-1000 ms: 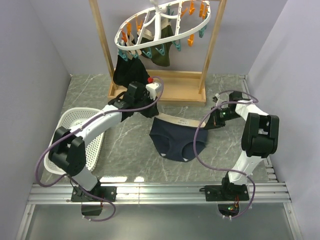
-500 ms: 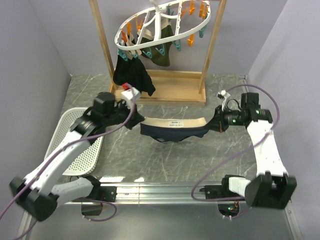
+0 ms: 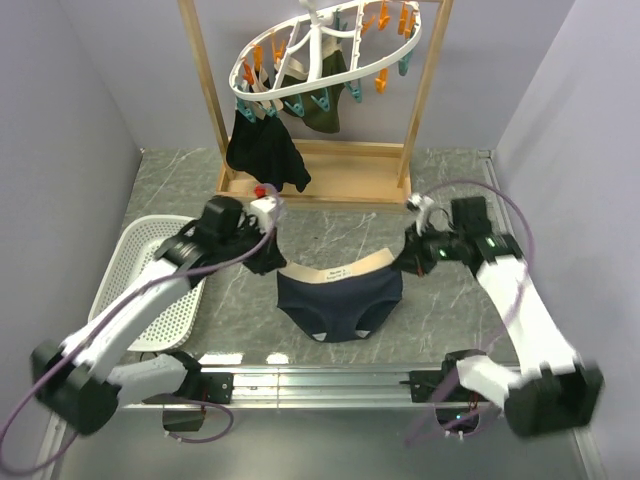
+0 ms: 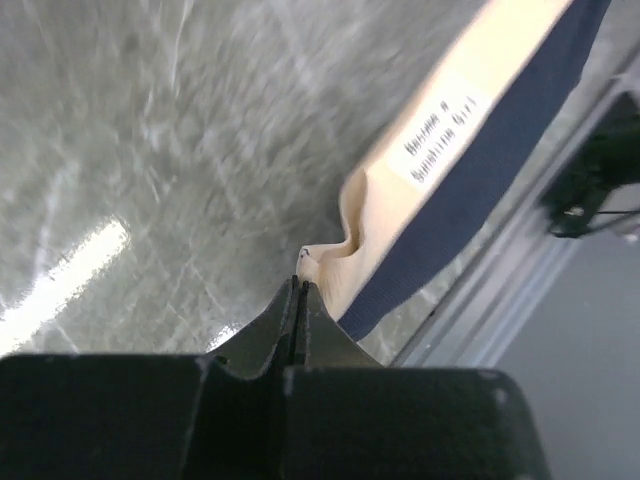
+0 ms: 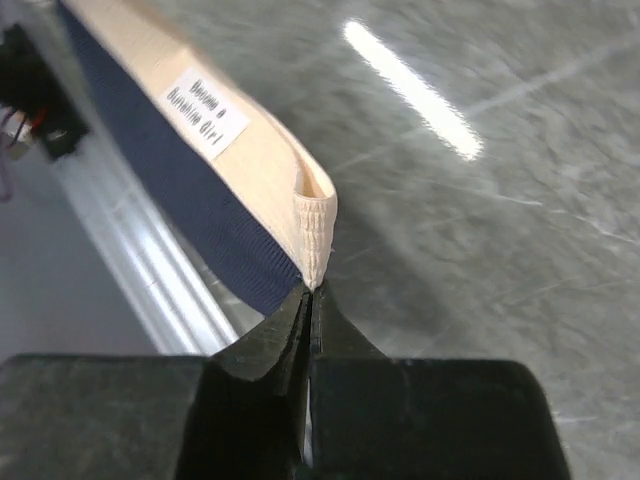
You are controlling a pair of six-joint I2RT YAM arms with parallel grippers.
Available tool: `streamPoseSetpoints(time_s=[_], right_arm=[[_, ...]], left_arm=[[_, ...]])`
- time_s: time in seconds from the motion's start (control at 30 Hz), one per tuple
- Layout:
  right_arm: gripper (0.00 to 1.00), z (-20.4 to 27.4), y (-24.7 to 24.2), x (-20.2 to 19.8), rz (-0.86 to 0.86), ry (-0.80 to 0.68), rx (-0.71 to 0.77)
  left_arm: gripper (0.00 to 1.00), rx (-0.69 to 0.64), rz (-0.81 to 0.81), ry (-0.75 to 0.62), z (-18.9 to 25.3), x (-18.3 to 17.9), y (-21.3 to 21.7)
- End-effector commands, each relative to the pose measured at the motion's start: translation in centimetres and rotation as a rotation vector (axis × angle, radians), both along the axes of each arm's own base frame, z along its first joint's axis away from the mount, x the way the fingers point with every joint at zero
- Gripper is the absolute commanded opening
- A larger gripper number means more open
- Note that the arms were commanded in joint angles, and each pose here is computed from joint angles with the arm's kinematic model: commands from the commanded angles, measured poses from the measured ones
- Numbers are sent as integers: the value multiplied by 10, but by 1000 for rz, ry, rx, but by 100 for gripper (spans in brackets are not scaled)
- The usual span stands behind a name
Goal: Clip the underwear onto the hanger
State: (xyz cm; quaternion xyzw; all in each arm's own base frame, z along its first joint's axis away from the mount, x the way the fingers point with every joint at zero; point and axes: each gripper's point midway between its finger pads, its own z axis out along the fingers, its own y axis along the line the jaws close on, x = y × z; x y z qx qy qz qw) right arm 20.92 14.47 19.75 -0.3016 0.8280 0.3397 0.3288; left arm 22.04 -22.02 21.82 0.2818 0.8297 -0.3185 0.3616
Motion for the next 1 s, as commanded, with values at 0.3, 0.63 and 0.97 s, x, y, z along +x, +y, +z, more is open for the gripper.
streamPoseSetpoints(time_s=[0.3, 0.63, 0.97], right_arm=[[0, -120, -18, 155, -284, 215, -159], [71, -125, -32, 184, -385, 229, -223], [73, -19, -14, 131, -317, -5, -7]], left_arm=[[0, 99, 294, 156, -110, 147, 11], [32, 38, 260, 137, -101, 153, 5], [99, -104, 227, -60, 1, 81, 25]])
